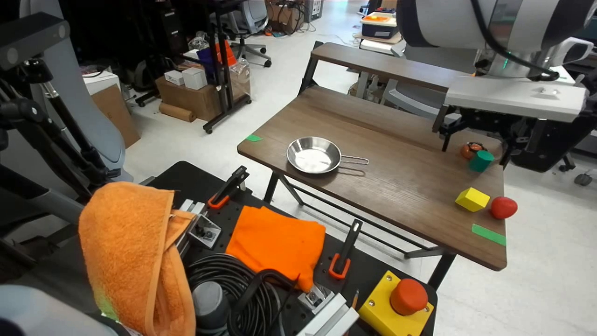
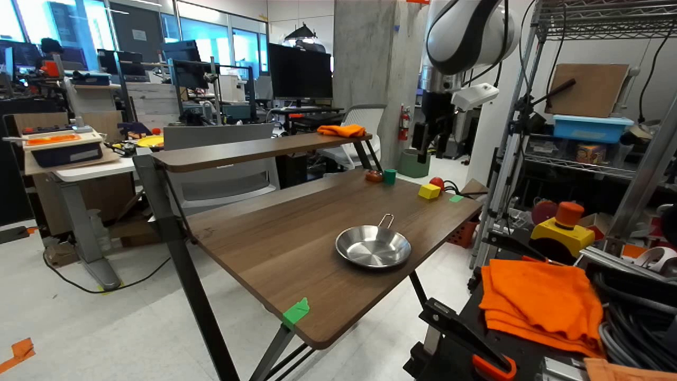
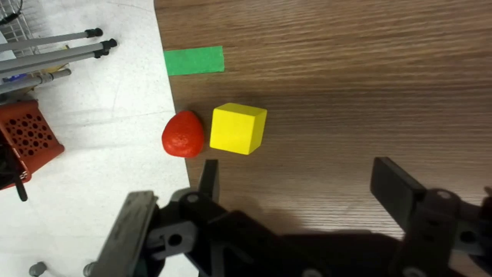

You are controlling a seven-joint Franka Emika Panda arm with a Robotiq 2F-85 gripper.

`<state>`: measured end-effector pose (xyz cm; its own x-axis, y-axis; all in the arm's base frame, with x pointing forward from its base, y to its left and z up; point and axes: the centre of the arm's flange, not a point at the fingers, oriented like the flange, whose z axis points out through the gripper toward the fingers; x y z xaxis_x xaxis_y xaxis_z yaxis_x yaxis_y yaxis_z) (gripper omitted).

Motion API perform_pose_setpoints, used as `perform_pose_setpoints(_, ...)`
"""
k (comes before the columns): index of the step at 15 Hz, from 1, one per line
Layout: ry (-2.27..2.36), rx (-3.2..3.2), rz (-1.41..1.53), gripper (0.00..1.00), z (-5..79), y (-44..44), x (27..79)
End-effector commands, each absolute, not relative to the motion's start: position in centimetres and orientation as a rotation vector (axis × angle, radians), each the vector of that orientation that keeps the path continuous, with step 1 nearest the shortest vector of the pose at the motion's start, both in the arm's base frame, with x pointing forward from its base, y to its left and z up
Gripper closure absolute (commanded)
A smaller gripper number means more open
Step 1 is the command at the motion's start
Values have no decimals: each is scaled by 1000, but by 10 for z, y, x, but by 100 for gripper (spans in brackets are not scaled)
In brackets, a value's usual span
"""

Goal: Put the yellow block on the silver pan then remove it from the pan

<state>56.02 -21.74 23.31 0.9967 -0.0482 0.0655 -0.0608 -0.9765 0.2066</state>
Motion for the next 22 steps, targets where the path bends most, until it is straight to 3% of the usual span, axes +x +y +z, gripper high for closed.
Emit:
perform_pose_setpoints(1, -67, 2989, 116, 0, 252, -177, 529)
perform_pose_setpoints(20, -118, 2922, 92, 0, 336, -19, 482)
perform_pose_setpoints(22, -125, 2951, 93, 0, 324, -32, 497)
